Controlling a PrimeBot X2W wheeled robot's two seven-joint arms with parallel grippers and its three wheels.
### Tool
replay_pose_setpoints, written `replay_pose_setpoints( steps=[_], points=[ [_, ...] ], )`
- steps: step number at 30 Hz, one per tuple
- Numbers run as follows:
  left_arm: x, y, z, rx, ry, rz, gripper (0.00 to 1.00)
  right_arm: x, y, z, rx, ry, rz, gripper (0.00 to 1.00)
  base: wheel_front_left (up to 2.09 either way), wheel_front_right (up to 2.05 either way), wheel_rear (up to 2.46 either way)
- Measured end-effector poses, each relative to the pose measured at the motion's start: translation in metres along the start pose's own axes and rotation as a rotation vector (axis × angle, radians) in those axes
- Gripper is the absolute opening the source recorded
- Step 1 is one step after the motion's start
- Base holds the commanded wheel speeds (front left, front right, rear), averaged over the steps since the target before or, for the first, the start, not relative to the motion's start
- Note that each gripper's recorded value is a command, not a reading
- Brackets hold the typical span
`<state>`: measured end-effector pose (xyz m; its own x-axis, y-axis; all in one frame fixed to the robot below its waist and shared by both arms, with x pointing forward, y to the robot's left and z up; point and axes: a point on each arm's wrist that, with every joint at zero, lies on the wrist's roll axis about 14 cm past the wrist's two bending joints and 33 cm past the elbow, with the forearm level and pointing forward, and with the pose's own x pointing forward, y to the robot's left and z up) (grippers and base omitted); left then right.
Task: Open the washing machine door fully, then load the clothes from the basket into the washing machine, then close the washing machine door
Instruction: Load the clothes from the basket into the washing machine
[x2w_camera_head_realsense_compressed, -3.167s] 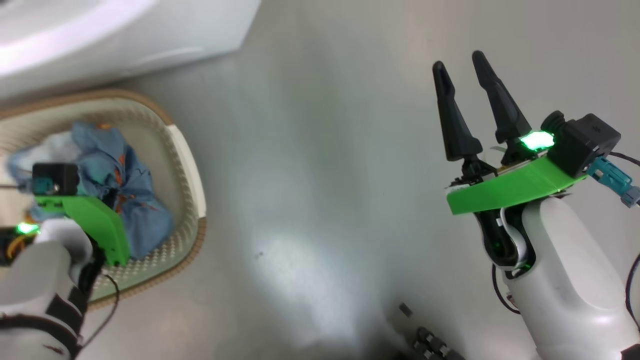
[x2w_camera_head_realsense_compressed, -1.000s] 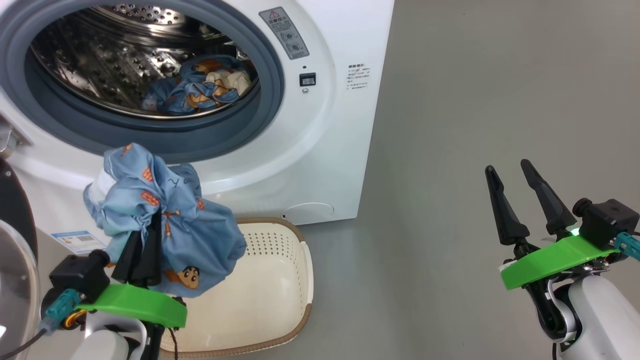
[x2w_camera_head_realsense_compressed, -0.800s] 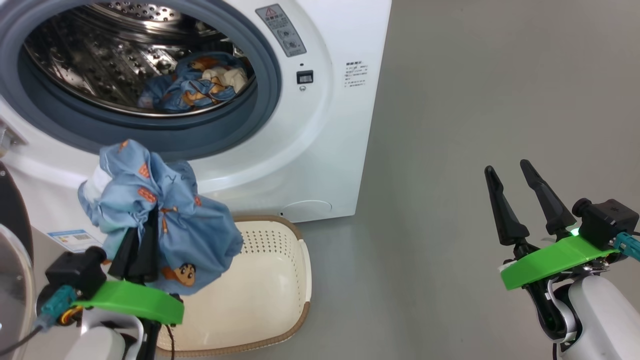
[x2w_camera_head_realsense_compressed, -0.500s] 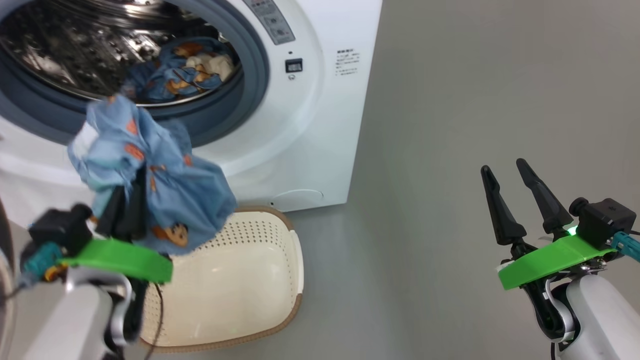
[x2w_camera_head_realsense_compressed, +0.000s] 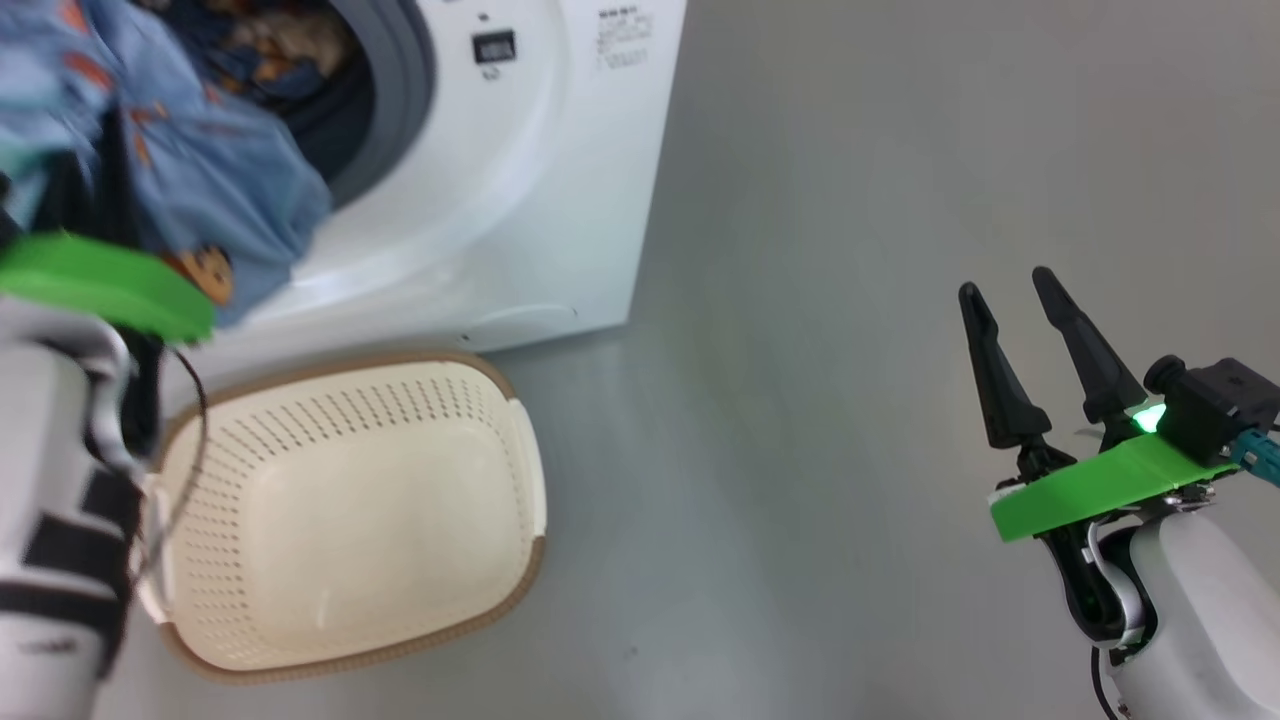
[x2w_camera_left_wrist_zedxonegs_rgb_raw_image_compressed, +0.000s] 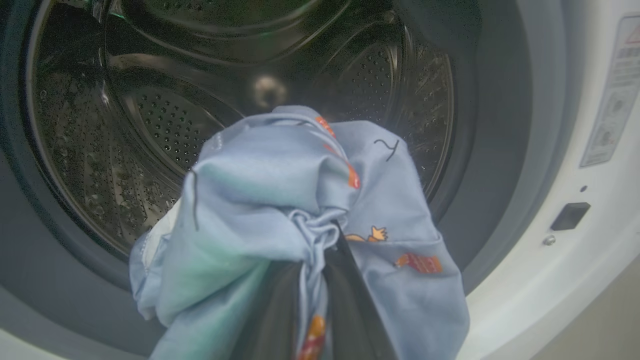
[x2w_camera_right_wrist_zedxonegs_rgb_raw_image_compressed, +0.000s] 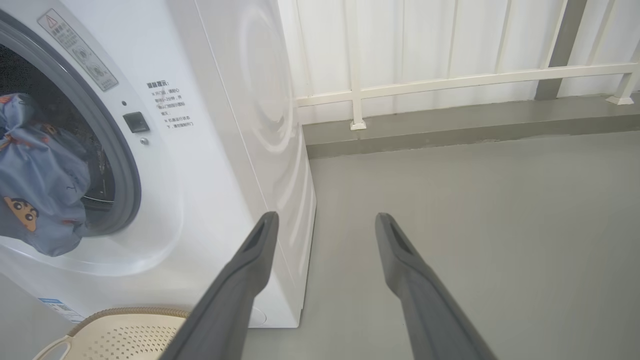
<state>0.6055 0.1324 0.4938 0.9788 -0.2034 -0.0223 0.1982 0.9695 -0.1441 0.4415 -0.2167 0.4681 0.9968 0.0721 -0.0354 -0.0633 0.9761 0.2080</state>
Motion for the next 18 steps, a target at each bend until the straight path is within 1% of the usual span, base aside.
replay_pose_setpoints(
  steps=[6,10,13,18],
  points=[
    [0.048,0.014,-0.011,0.018,0.013,0.022,0.0,0.009,-0.009,-0.019,0.016,0.036,-0.036,1.0,0.0,0.0,0.0],
    [0.077,0.015,-0.024,0.018,0.024,0.02,0.0,0.009,-0.016,-0.04,0.024,0.083,-0.067,1.0,0.0,0.0,0.0],
    [0.098,0.023,-0.032,0.04,0.024,0.027,0.0,0.01,-0.023,-0.054,0.023,0.112,-0.091,1.0,0.0,0.0,0.0],
    [0.132,0.035,-0.032,0.057,-0.013,0.033,0.0,0.012,-0.036,-0.07,0.021,0.142,-0.133,1.0,0.0,0.0,0.0]
  ],
)
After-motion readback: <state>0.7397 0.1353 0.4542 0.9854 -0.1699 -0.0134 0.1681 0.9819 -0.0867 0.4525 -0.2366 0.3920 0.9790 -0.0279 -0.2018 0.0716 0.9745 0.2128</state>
